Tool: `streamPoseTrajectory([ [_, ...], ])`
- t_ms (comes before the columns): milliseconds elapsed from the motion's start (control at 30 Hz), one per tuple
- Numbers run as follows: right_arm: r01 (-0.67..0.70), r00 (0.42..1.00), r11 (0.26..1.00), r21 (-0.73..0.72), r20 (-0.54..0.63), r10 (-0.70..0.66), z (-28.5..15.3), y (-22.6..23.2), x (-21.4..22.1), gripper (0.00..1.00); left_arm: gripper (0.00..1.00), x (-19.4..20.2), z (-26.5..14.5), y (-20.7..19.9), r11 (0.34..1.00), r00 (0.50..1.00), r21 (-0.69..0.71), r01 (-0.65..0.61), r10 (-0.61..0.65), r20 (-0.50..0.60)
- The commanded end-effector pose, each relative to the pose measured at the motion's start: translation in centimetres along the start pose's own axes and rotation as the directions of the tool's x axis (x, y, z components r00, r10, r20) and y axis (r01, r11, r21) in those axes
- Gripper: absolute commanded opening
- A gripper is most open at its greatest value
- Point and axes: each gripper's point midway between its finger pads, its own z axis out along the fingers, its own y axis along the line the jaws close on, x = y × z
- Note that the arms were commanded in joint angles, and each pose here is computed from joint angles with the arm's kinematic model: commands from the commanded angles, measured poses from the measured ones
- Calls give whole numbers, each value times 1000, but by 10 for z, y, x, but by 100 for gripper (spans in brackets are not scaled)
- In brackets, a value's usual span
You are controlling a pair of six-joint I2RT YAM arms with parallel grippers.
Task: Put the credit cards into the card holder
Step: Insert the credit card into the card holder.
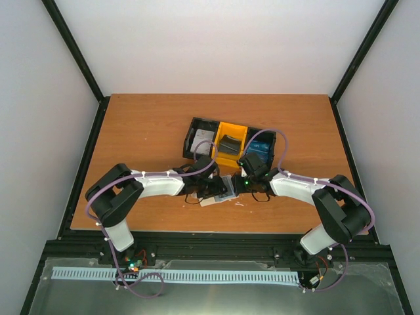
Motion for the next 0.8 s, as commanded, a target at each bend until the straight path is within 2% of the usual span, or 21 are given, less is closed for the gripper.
streamPoseTrajectory([
  [0, 11, 998, 999, 34, -57, -9, 1, -8, 20, 3, 42, -2, 2, -17, 997, 997, 13, -73, 73, 10],
  [300, 54, 997, 997, 57, 54, -57, -27, -2, -8, 3, 53, -10, -19, 3, 993, 995, -110, -45, 54, 79],
  [467, 85, 990, 994, -69, 123, -76, -37, 19, -14, 3, 54, -11, -34, 7, 993, 992, -115, -28, 42, 120],
  [667, 49, 992, 981, -190, 125, -25, -30, 34, -14, 3, 53, -4, -47, 32, 987, 987, -161, 28, -2, 161],
  [767, 10, 996, 985, -173, 90, 6, -21, 30, -12, 3, 52, 1, -49, 47, 979, 987, -196, 53, -21, 162],
])
